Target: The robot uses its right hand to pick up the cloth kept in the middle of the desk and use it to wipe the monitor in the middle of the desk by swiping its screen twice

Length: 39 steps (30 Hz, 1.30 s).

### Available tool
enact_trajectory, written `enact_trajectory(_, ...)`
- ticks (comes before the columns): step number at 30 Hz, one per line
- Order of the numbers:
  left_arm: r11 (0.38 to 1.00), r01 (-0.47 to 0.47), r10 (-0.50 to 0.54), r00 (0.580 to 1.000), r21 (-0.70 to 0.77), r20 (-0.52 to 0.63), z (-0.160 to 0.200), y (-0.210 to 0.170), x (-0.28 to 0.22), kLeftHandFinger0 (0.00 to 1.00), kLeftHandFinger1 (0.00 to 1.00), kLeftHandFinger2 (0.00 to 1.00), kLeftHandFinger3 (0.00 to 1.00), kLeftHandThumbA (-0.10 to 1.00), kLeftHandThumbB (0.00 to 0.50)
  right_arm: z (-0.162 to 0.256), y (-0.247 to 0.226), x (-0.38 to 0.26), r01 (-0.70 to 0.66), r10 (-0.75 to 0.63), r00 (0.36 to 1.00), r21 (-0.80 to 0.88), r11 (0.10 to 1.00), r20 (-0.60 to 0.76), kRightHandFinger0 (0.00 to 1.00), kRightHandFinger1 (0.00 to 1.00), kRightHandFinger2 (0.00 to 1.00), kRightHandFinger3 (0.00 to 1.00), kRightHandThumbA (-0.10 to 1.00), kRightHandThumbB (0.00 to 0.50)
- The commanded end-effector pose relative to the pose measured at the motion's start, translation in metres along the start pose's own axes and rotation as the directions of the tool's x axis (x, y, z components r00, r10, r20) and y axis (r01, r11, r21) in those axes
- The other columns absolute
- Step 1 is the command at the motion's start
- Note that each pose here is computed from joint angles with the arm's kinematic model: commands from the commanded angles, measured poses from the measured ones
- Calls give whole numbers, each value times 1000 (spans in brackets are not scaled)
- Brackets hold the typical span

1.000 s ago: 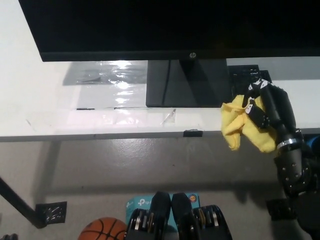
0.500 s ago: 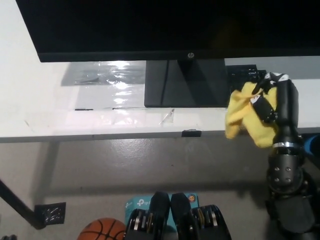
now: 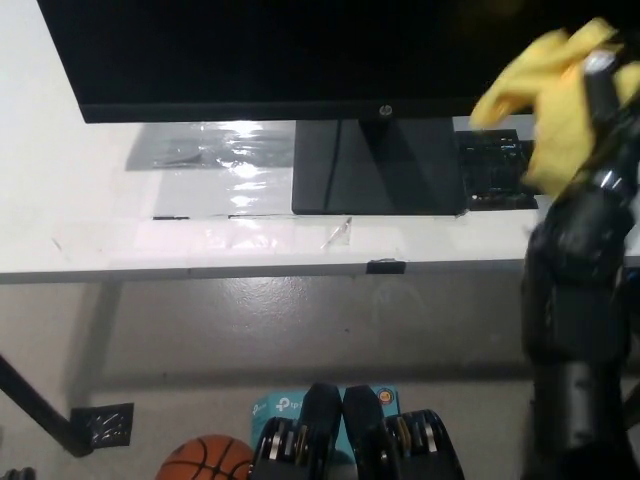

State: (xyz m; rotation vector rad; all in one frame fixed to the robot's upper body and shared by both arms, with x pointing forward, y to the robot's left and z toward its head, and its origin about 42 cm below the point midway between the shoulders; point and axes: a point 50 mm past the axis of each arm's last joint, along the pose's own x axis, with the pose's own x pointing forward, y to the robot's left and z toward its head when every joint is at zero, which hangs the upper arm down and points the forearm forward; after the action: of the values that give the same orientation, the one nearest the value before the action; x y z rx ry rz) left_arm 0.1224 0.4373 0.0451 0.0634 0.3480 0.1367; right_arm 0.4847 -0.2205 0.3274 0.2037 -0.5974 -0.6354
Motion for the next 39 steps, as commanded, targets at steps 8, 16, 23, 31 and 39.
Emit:
enact_trajectory(8, 1000, -4, 3, 1000, 20, 25, 2, 15, -16, 519, 541, 669, 845, 61, 134, 106, -12, 115, 354, -387, 880, 161, 921, 275, 0, 0, 205, 69, -100, 240)
enact_trajectory(16, 1000, 0, -1, 1000, 25, 21, 10, 13, -12, 494, 528, 660, 803, 51, 155, 108, 15, 122, 389, -374, 854, 33, 920, 361, 0, 0, 143, 60, -100, 192)
enact_trajectory(23, 1000, 4, -5, 999, 29, 32, 14, 16, -10, 490, 528, 654, 788, 19, 151, 54, 78, 97, 203, 22, 908, -486, 850, 418, 0, 0, 238, 22, -100, 40)
enact_trajectory(31, 1000, 9, -10, 1000, 22, 21, 12, 18, -11, 483, 520, 647, 780, 7, 156, -5, 89, 61, 103, 215, 913, -706, 701, 347, 0, 0, 146, 99, -100, 34)
enact_trajectory(39, 999, 23, -24, 999, 48, 24, 15, 17, -12, 486, 521, 646, 791, 13, 147, -6, 114, 46, 19, 221, 937, -673, 739, 270, 0, 0, 161, 115, -100, 5)
